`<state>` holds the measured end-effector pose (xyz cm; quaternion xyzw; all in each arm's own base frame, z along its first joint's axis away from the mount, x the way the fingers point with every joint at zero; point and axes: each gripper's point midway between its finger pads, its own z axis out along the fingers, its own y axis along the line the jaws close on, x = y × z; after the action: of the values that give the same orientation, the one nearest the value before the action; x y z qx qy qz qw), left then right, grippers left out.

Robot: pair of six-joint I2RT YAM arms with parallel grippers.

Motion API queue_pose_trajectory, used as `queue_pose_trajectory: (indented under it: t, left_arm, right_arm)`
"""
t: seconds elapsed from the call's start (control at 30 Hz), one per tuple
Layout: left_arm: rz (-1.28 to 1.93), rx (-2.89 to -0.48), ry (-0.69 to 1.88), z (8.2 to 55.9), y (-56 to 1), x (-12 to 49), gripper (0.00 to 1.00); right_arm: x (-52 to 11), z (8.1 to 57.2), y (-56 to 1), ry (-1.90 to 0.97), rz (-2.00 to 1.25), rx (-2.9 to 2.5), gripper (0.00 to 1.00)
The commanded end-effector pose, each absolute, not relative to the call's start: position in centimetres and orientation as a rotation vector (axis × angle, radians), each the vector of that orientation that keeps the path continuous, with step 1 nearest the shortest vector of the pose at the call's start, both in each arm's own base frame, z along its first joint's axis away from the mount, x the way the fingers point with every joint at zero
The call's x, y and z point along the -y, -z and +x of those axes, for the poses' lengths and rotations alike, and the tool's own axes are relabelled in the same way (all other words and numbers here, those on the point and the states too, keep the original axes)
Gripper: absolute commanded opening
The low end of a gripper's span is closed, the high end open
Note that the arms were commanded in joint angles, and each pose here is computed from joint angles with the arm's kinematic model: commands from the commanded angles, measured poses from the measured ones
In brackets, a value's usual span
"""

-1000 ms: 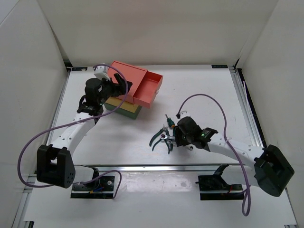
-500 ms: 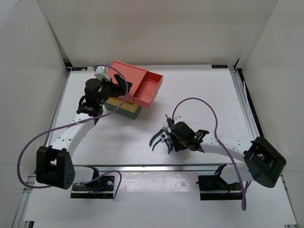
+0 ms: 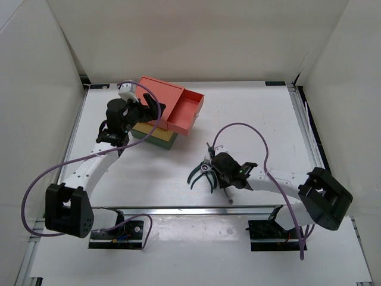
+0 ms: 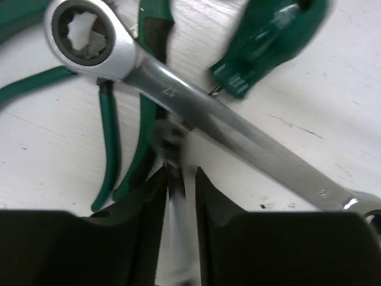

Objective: Sort the tools into containers

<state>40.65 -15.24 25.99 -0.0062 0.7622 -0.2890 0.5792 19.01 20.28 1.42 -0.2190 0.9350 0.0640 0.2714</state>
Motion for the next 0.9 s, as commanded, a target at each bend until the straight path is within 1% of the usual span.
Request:
queue_pose_trajectory:
  t: [0.0,0.03,0.1,0.13,0.2,0.37,0.47,0.5,0.6,0.63,0.73,0.8,0.83,0.87]
  left_arm:
    - [-0.028,-1.868,0.662,39.3,-23.9,14.7,0.99]
    - [-0.027,-1.865,0.666,39.2,-24.0,14.8,0.99]
    - [-0.026,-1.863,0.669,39.1,-24.1,14.8,0.99]
    - [-0.027,-1.861,0.666,39.1,-24.1,14.7,0.99]
    - [-0.026,-1.862,0.666,39.1,-24.1,14.8,0.99]
    - [-0.028,-1.862,0.668,39.1,-24.1,14.8,0.99]
    - [-0.025,-1.861,0.668,39.0,-24.1,14.8,0.99]
    - [-0.027,-1.858,0.668,38.9,-24.2,14.7,0.99]
    - [-0.028,-1.865,0.676,39.0,-23.9,14.9,0.99]
    - [-0.028,-1.864,0.681,39.0,-24.0,14.9,0.99]
    - [-0.023,-1.863,0.687,38.9,-24.0,15.0,0.99]
    - [-0.018,-1.867,0.693,38.9,-23.8,15.2,0.99]
    - [-0.018,-1.866,0.696,38.9,-23.9,15.2,0.99]
    - [-0.018,-1.866,0.698,38.9,-23.9,15.2,0.99]
  right_arm:
    - [-19.8,18.3,-0.5,-0.150,-0.562,-2.580,0.25]
    - [-19.8,18.2,-0.7,-0.162,-0.548,-2.580,0.19]
    - [-19.8,17.9,-1.0,-0.167,-0.542,-2.579,0.14]
    - [-19.8,17.9,-1.3,-0.175,-0.523,-2.580,0.08]
    - [-19.5,18.0,-2.2,-0.176,-0.494,-2.568,0.00]
    - [-19.3,18.4,-5.6,-0.208,-0.442,-2.502,0.00]
    - [-20.0,19.2,-9.5,-0.285,-0.406,-2.411,0.00]
    - [-20.6,19.7,-11.9,-0.334,-0.378,-2.353,0.00]
    - [-21.0,20.7,-15.3,-0.366,-0.357,-2.273,0.00]
    - [-21.5,21.4,-17.4,-0.387,-0.346,-2.226,0.00]
    - [-22.3,22.5,-19.7,-0.374,-0.367,-2.187,0.00]
    - [-22.4,22.7,-19.0,-0.336,-0.400,-2.218,0.00]
    - [-22.5,23.0,-17.7,-0.307,-0.388,-2.250,0.01]
    - [-22.0,22.6,-15.9,-0.281,-0.383,-2.284,0.25]
